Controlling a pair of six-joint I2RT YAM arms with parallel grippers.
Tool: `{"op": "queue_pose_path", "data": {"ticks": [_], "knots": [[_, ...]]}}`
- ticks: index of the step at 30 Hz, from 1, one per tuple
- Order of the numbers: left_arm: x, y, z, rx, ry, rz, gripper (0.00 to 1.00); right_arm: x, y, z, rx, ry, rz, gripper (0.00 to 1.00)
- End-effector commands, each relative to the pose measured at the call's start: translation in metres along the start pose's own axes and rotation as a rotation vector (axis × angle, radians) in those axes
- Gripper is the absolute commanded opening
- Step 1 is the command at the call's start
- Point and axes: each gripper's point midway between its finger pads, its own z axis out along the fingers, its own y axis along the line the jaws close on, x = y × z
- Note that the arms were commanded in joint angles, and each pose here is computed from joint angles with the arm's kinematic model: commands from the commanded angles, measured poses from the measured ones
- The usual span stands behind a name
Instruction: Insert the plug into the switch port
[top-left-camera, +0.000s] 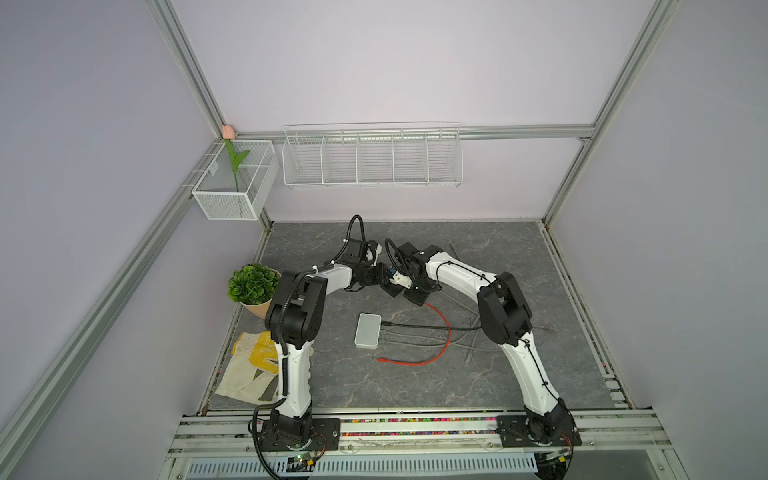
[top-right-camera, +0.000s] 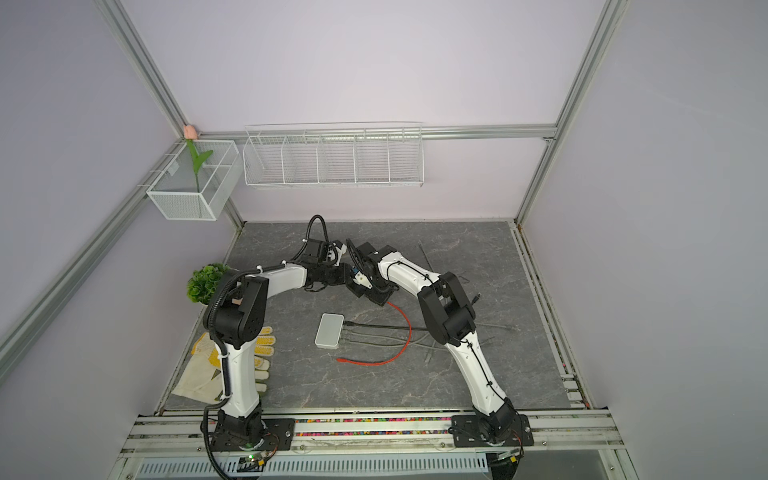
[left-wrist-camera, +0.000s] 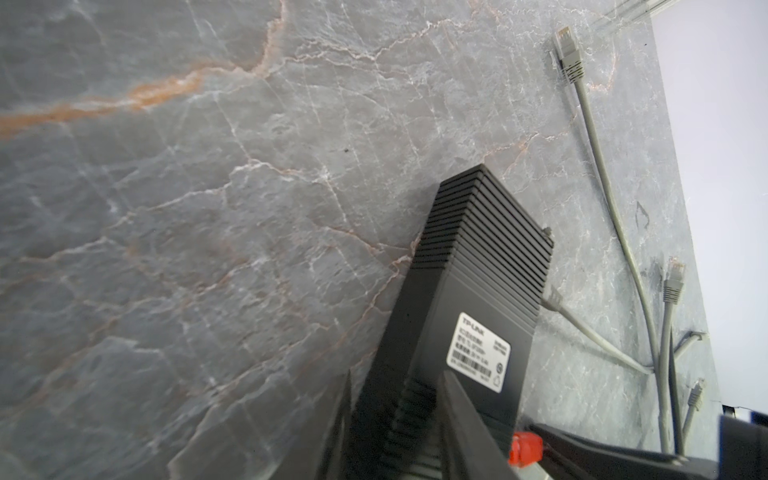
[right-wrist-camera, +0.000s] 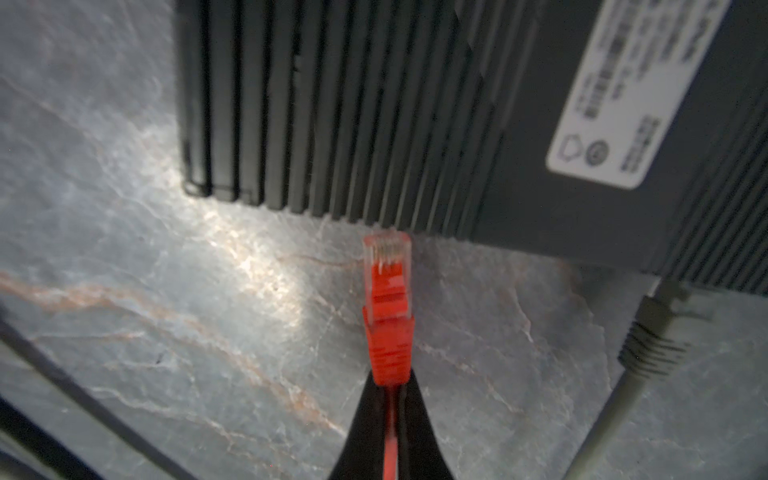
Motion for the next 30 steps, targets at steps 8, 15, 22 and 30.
{"op": "queue_pose_path", "data": {"ticks": [8,15,22,30], "knots": [[0.009,-0.003,0.009,0.018,0.022,0.007,0.34,-0.014,0.007,-0.009,-0.028,-0.05,0.008,0.07],[0.012,-0.007,0.009,0.045,0.034,0.006,0.31,-0.019,0.012,-0.014,-0.06,-0.078,0.013,0.06],[0.016,-0.008,0.011,0.12,0.084,-0.02,0.25,-0.027,0.007,-0.015,-0.058,-0.124,0.045,0.06],[0.017,-0.001,0.01,0.178,0.121,-0.053,0.28,-0.022,0.002,-0.016,-0.078,-0.153,0.087,0.07]]}}
